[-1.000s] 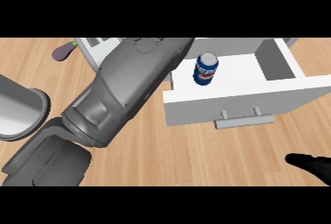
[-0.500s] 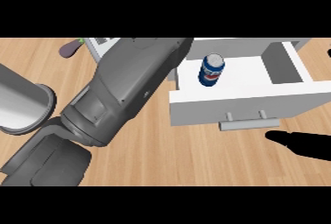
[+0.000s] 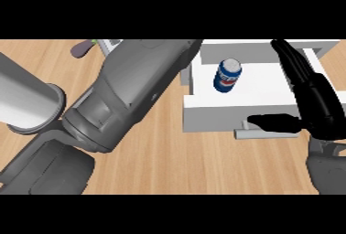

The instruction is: Pick up the can, place it into the drawer and close the drawer

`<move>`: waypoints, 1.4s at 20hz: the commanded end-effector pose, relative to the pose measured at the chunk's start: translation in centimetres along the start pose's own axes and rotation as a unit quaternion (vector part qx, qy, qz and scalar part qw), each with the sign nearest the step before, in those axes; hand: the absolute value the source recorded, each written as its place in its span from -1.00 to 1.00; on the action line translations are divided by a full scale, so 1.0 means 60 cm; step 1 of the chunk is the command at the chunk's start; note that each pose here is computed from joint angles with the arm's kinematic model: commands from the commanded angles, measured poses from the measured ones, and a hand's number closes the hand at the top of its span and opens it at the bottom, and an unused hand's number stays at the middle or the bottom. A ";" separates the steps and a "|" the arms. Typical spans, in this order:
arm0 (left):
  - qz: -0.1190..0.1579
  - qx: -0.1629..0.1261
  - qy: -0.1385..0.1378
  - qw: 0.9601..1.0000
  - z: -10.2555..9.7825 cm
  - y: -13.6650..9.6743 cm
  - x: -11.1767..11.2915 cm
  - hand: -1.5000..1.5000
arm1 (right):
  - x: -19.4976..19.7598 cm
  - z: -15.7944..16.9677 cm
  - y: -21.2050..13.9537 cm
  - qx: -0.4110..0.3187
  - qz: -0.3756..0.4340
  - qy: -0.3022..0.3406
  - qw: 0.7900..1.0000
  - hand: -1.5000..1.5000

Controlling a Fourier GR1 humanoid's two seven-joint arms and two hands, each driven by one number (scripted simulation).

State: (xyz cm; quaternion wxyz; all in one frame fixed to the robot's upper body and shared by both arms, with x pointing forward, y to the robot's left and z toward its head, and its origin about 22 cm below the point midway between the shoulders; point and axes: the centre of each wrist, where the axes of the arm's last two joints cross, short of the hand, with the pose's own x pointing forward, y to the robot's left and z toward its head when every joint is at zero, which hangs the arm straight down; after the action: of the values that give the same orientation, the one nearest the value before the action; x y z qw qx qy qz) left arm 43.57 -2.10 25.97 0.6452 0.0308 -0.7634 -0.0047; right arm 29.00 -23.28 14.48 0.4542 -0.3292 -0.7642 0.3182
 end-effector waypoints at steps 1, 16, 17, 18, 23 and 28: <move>-0.009 0.002 -0.001 1.000 0.001 0.000 -0.009 -1.00 | -0.025 -0.031 0.051 0.030 0.060 -0.002 0.998 -1.00; 0.005 0.009 0.010 1.000 -0.031 0.079 0.007 -1.00 | -0.080 -0.109 0.212 0.010 0.155 0.012 0.988 -1.00; 0.003 0.014 0.004 1.000 -0.034 0.093 0.007 -1.00 | -0.065 -0.156 0.172 -0.016 0.157 0.025 0.987 -1.00; 0.004 0.005 0.014 1.000 -0.027 0.083 -0.011 -1.00 | -0.093 -0.129 0.199 -0.024 0.157 0.034 0.987 -1.00; 0.001 0.010 0.014 1.000 -0.045 0.146 -0.003 -1.00 | -0.064 -0.191 0.191 -0.059 0.168 0.024 0.984 -1.00; 0.009 0.005 0.020 1.000 -0.030 0.127 -0.017 -1.00 | -0.060 -0.227 0.182 -0.078 0.186 0.029 0.979 -1.00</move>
State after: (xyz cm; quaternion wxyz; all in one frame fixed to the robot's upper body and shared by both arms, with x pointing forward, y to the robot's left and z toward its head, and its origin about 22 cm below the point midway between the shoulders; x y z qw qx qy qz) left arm 45.50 5.64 26.09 0.6578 0.0366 -0.7523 0.0021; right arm 43.57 -18.63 7.68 0.3894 -0.4977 -0.6984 0.3359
